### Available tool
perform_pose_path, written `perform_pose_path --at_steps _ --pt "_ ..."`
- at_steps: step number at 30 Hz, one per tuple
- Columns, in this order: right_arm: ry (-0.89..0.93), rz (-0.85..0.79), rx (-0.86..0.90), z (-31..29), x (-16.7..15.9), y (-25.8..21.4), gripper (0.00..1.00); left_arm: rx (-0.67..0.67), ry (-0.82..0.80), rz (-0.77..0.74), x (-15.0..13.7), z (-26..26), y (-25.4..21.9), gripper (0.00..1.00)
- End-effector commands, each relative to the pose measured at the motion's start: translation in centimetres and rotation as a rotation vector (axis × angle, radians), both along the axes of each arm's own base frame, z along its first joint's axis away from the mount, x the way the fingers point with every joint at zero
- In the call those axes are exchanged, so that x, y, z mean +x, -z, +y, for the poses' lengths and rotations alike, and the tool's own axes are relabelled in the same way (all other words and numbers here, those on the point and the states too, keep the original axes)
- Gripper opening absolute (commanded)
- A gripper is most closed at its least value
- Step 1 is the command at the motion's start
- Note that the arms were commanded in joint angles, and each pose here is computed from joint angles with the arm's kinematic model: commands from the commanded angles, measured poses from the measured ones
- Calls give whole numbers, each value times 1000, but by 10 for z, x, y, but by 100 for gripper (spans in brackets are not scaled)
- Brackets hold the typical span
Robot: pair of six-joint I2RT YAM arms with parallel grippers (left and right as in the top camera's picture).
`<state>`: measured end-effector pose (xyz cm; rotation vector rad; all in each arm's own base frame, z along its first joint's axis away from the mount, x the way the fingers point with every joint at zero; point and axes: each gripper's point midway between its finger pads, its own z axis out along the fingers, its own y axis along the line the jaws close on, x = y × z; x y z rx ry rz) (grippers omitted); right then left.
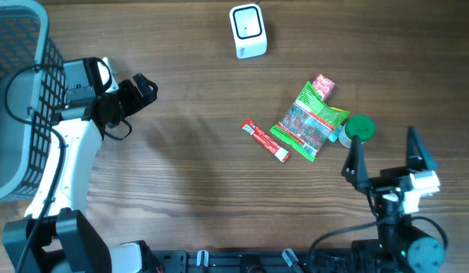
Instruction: Scan the item barcode
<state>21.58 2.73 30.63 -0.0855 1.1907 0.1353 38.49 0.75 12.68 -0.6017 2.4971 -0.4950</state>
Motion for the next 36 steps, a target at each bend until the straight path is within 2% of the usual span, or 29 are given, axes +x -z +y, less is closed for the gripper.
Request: perform_pose_path --at_steps 1,9,12,32,36 --pt "-20 61 27 1 10 32 100 13 9 -1 1 3 2 100" --pt "-26 260 54 2 27 100 100 13 9 -1 1 3 2 100" --pt "-30 390 63 3 29 131 100 13 9 -1 1 3 2 100" --pt "-30 397 76 3 30 132 100 16 8 1 1 3 3 100" --pt "-30 397 76 3 30 132 100 28 7 -76 -1 3 -26 100"
